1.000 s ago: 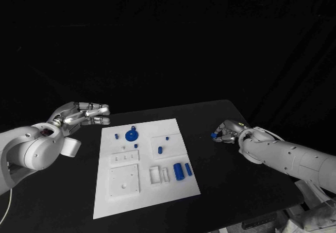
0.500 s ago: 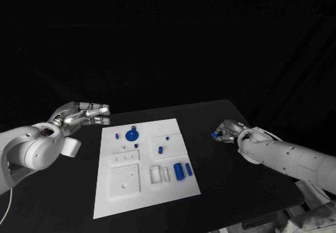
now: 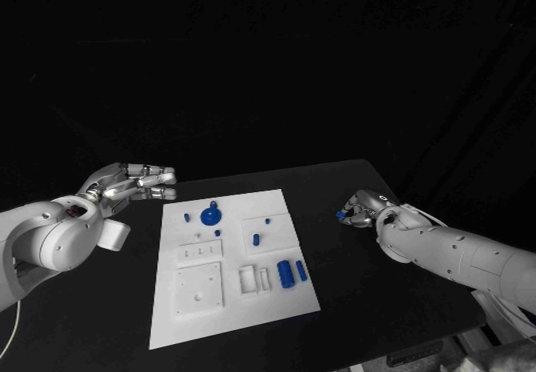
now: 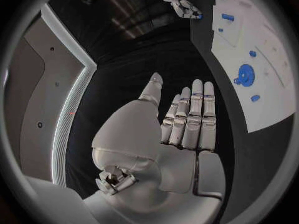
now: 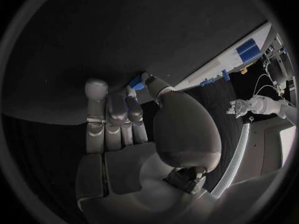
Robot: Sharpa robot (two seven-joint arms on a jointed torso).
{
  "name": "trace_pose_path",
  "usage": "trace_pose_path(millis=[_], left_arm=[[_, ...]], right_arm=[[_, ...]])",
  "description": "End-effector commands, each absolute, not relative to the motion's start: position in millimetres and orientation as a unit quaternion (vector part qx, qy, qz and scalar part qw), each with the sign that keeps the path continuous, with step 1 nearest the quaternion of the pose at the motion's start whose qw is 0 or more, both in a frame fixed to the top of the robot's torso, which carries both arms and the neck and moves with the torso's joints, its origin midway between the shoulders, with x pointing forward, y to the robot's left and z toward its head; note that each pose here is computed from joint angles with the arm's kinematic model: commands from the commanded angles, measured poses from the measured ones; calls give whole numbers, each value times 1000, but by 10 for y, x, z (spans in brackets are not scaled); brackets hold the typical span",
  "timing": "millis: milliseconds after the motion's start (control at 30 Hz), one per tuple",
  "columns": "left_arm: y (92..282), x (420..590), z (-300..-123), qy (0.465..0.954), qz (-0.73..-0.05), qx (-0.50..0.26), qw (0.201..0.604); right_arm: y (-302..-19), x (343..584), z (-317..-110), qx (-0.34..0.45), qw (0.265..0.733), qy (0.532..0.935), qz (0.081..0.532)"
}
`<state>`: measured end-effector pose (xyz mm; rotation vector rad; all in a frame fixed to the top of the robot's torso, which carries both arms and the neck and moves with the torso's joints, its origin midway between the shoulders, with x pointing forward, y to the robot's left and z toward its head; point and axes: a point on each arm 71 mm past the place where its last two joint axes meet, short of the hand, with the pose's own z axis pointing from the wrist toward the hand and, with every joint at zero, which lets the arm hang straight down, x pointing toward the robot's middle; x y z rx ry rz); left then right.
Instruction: Assemble the parts on the task board
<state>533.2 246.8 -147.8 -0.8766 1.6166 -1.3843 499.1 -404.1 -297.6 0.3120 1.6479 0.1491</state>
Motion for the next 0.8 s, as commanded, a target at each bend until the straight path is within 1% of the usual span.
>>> trace_pose_path(millis=[33,267,400,600,800], left_arm=[[2447,5325,-1473,644,-553,-342,403],[2449,5322,-1474,644,-553,-342,403],[2446,5320,-1475,646,-551,-341,403],[2423,5316,-1483,652,-551,-337,398],[2379,5303,-1492,657,-549,-337,392]], right_arm=[[-4040,4978,-2983,131,674,725,48],[-4023,4967,-2940,123,684,718,47],[-3974,4958,-2873,117,689,713,56],[-3786,4962,-2692,112,697,702,89],[-3480,4974,-2448,99,702,693,132]])
